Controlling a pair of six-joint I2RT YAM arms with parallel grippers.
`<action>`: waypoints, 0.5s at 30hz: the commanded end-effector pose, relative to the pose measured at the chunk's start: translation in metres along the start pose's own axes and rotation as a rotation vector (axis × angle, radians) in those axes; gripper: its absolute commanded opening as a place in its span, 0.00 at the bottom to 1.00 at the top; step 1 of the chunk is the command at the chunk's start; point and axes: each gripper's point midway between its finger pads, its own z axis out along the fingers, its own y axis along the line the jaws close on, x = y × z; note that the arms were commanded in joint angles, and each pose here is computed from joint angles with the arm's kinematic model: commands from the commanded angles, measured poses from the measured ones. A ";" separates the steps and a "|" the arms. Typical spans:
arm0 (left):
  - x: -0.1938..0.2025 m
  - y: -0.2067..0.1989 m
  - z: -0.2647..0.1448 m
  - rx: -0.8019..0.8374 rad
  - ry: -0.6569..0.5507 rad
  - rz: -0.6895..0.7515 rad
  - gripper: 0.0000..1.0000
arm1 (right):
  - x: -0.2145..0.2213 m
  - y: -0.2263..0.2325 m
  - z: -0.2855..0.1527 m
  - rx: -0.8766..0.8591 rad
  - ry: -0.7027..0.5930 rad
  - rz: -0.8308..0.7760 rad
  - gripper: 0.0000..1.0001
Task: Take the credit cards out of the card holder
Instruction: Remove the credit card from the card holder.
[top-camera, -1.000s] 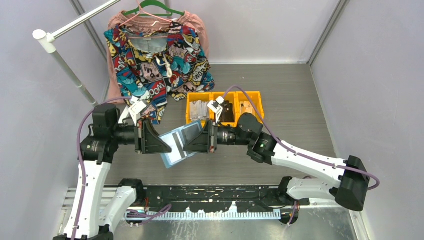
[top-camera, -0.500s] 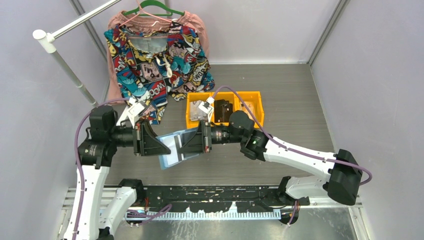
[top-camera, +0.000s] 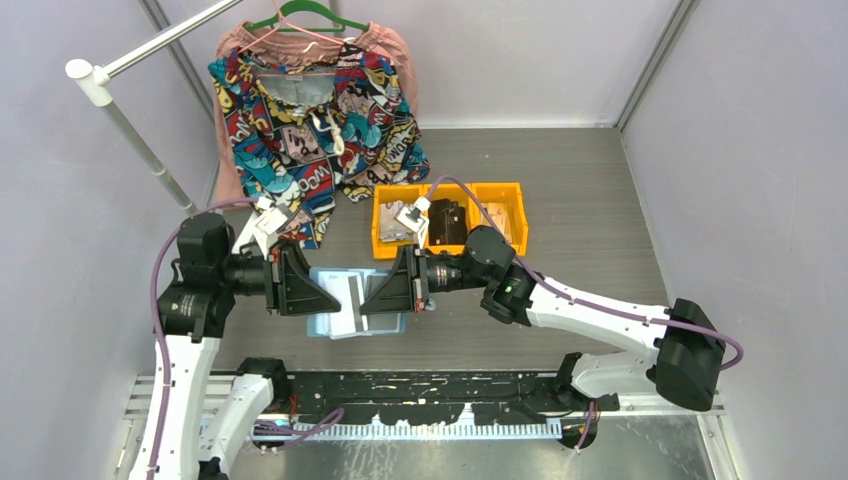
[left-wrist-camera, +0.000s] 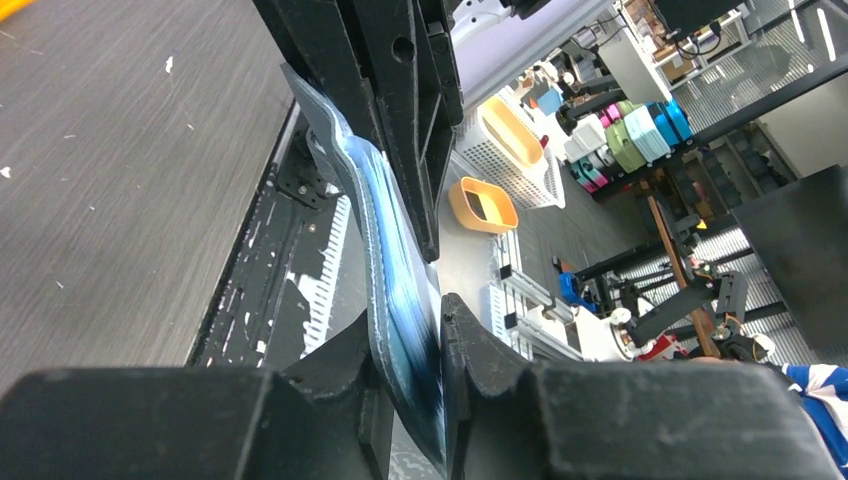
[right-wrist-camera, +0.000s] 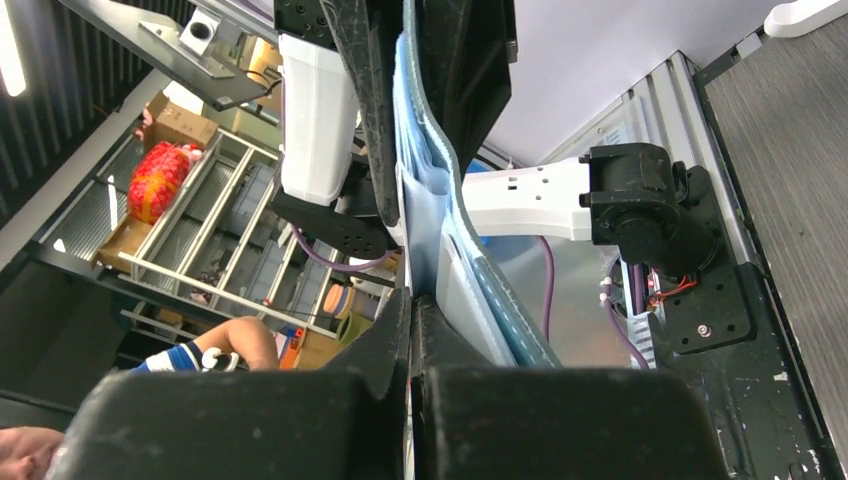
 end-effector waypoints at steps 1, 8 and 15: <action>0.001 -0.005 0.000 0.051 0.018 0.020 0.22 | -0.021 0.039 -0.003 -0.100 -0.101 -0.093 0.01; -0.003 -0.010 0.000 0.057 0.019 0.017 0.02 | -0.016 0.026 -0.021 0.006 -0.112 -0.124 0.01; -0.009 -0.012 0.000 0.048 0.016 -0.002 0.00 | -0.013 0.018 -0.025 0.030 -0.119 -0.119 0.01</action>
